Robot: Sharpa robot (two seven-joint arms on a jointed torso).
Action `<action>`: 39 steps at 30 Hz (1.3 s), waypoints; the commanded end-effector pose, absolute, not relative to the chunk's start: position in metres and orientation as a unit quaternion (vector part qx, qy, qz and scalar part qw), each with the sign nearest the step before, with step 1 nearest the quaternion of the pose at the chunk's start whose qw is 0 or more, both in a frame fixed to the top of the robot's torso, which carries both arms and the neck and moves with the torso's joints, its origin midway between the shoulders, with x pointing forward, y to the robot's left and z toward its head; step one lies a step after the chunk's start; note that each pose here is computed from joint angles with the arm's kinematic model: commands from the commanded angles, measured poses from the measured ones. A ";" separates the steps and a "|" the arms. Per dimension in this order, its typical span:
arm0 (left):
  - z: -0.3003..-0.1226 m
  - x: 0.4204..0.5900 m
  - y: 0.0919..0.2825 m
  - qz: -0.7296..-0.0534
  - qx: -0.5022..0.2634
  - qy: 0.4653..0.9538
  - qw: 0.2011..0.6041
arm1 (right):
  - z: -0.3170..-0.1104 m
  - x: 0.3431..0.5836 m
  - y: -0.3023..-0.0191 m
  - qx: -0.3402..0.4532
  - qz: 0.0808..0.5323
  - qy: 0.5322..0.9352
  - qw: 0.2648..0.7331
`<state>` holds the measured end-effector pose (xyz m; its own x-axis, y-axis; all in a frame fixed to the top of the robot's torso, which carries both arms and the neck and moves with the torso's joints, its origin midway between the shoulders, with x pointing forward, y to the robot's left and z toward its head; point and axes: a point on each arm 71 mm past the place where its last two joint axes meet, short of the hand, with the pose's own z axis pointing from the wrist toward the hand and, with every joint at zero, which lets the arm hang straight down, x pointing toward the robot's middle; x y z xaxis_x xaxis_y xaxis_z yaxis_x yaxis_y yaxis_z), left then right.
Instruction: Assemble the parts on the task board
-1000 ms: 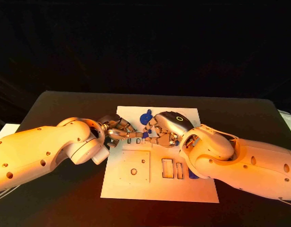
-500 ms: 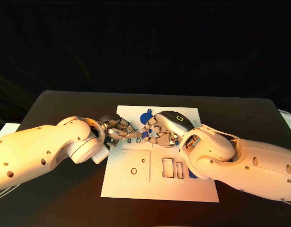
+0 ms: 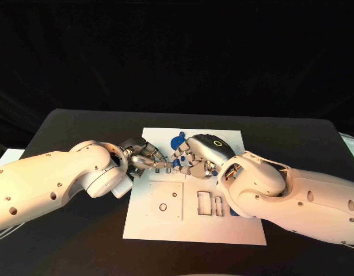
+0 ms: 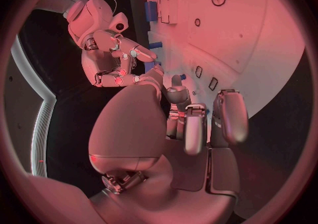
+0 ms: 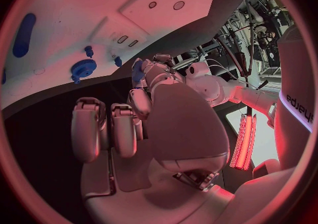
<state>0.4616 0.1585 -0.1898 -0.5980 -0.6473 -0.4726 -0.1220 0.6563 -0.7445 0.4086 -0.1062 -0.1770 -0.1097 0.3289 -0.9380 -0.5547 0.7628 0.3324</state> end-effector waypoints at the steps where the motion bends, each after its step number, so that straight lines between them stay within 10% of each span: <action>1: -0.190 0.460 0.156 -0.344 -0.225 0.829 0.380 | -0.174 0.406 -0.102 -0.096 0.343 0.657 0.665; 39: -0.188 0.464 0.190 -0.324 -0.261 0.815 0.403 | -0.191 0.431 -0.099 -0.122 0.278 0.706 0.640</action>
